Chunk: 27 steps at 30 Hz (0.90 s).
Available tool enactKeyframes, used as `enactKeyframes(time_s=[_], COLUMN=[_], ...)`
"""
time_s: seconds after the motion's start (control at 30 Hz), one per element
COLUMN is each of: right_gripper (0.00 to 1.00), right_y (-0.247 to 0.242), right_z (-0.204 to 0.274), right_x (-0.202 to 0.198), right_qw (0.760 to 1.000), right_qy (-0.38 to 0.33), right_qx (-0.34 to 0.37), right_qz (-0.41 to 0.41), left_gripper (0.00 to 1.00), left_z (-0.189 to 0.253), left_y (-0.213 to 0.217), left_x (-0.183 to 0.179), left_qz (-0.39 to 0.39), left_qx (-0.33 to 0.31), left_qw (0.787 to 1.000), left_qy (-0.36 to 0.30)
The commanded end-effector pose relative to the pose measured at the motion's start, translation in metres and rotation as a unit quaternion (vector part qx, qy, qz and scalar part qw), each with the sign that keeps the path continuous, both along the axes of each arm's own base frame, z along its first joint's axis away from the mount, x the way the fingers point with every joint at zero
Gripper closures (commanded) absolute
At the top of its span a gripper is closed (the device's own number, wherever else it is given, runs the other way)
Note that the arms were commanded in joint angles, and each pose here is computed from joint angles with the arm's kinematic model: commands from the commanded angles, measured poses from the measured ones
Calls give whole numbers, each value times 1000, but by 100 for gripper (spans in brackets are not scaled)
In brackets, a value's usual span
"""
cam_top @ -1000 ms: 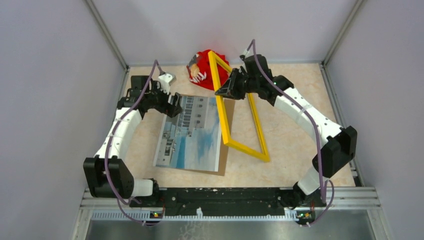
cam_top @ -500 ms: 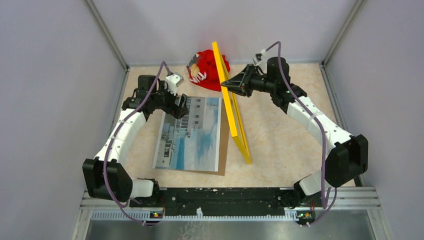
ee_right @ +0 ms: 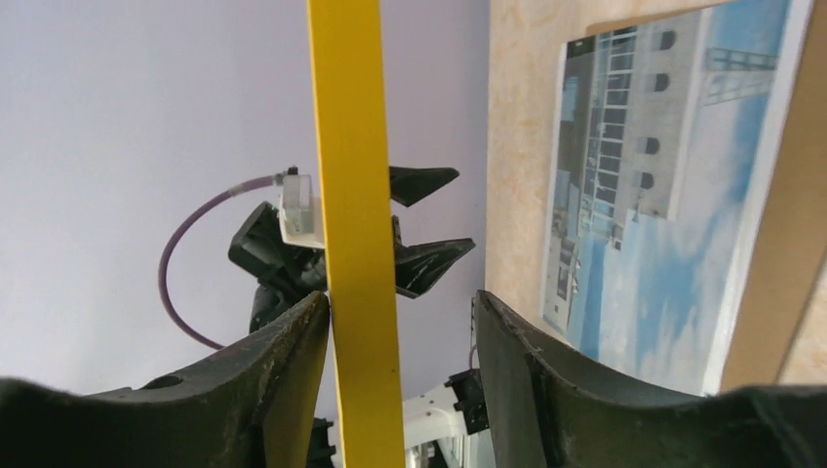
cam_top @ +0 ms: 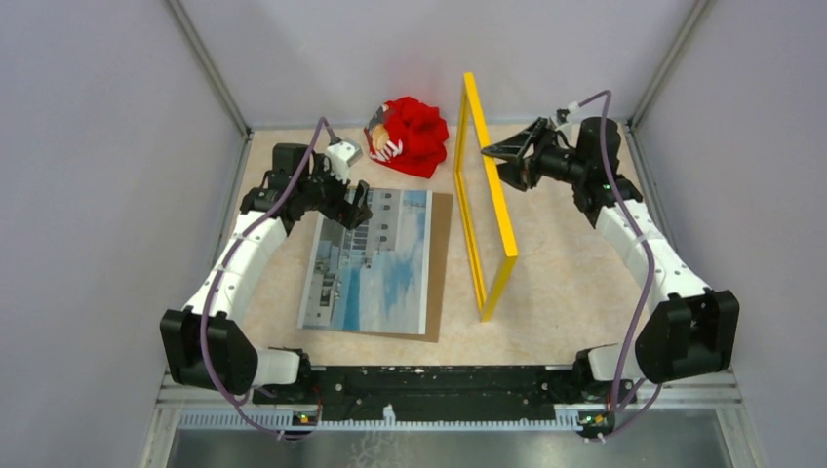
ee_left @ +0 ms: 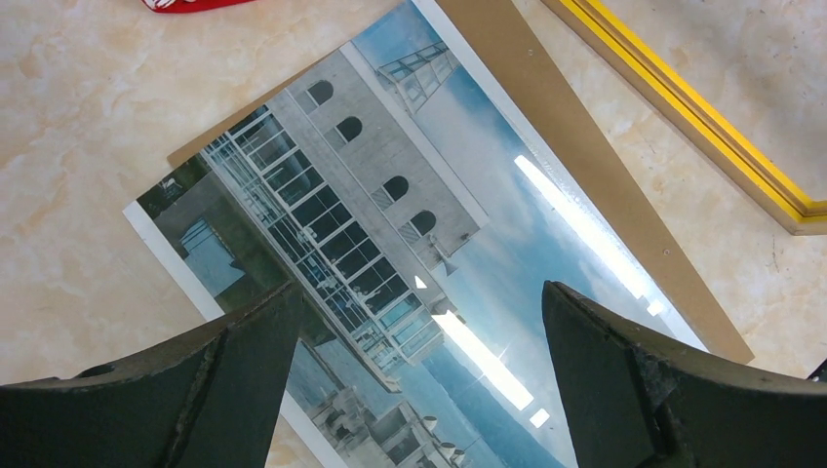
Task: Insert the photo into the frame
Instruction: Turn over the photo frame at the center of the board.
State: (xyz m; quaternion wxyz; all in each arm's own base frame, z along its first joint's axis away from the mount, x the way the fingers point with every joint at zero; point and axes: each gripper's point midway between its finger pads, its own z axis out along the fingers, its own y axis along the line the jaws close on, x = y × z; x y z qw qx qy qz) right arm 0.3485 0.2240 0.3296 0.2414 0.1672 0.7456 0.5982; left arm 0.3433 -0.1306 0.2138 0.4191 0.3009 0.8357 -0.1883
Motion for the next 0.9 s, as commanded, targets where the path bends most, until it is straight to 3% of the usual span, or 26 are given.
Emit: enactKeyframes(time_s=[0.0,0.1,0.53,0.87], right_gripper=[42,37,37,43], right_y=[-26,-46,-107,-157], right_z=[9,11,11,-75], right_x=[-9,-6,-7,-8], right_qw=[1000,998,986,935], right_qy=[-12,-20,-31,50], right_qx=[-17,-49,-138,-331], right_qz=[-12,-31,-84,-113], left_gripper=[2,2,2,2], left_z=[25,24,15,12], left_y=[-1,-2,-3,-3], left_x=[9,10,10,10], left_qz=[6,7,5,5], left_qx=[-7,-6,-4,-3], left_qw=[999,999,999,999], left_qy=[-42,-40,-32,-32])
